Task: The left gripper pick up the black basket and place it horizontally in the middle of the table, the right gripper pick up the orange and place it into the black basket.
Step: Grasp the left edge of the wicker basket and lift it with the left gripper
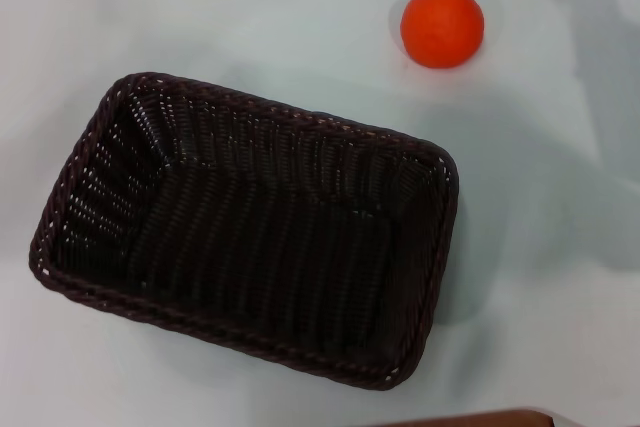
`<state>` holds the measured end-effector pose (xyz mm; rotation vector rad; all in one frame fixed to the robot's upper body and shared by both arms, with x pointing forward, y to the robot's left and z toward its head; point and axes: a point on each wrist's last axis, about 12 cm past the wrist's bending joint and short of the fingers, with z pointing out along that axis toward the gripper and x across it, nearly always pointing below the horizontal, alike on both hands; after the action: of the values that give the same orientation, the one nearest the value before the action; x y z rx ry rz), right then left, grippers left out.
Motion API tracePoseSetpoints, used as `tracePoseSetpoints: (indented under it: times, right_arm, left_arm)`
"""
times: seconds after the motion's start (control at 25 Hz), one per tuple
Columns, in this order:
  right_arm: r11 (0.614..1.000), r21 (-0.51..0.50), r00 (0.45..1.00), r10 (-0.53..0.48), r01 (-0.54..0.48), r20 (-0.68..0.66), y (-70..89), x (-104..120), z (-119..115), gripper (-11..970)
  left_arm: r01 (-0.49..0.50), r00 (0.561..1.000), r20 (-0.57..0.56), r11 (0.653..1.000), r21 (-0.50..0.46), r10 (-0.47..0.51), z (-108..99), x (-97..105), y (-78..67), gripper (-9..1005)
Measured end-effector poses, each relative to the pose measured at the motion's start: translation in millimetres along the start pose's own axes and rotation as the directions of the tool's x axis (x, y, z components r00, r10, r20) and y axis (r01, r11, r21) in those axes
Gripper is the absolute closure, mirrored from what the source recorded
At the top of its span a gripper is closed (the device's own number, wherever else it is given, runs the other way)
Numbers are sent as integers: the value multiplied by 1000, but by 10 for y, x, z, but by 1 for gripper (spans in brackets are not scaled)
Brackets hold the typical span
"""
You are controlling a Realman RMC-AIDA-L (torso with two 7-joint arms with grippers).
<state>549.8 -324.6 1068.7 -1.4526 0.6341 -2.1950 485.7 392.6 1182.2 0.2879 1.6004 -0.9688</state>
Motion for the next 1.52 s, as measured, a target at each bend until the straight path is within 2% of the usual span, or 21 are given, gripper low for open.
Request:
tracePoseSetpoints:
  times: [0.12, 0.28, 0.32, 0.56, 0.92, 1.04, 1.52]
  right_arm:
    - [1000, -12, 1000, 1, -1, 8, 10, -12, 10, 2]
    - [1000, -30, 1000, 4, -3, 15, 25, -22, 24, 2]
    - [999, -32, 1000, 4, -3, 15, 27, -22, 27, 2]
    - [999, -46, 1000, 6, -5, 11, 42, -17, 34, 2]
    - [999, -52, 1000, 17, -17, 4, 51, -7, 36, 2]
    - [998, -52, 1000, 19, -19, 3, 52, -4, 38, 2]
    - [998, -56, 1000, 20, -20, 6, 57, -7, 40, 2]
  left_arm:
    - [11, 983, -185, 998, -61, -23, 119, -123, -40, 216]
    - [-7, 935, -352, 989, -150, -47, 232, -239, -126, 229]
    - [-5, 932, -359, 989, -151, -50, 240, -242, -133, 232]
    - [16, 841, -529, 981, -192, -118, 422, -263, -243, 238]
    - [10, 739, -644, 959, -283, -197, 635, -165, -227, 243]
    - [-12, 696, -690, 957, -291, -201, 706, -101, -229, 245]
    - [-54, 583, -782, 950, -308, -221, 971, 169, -264, 245]
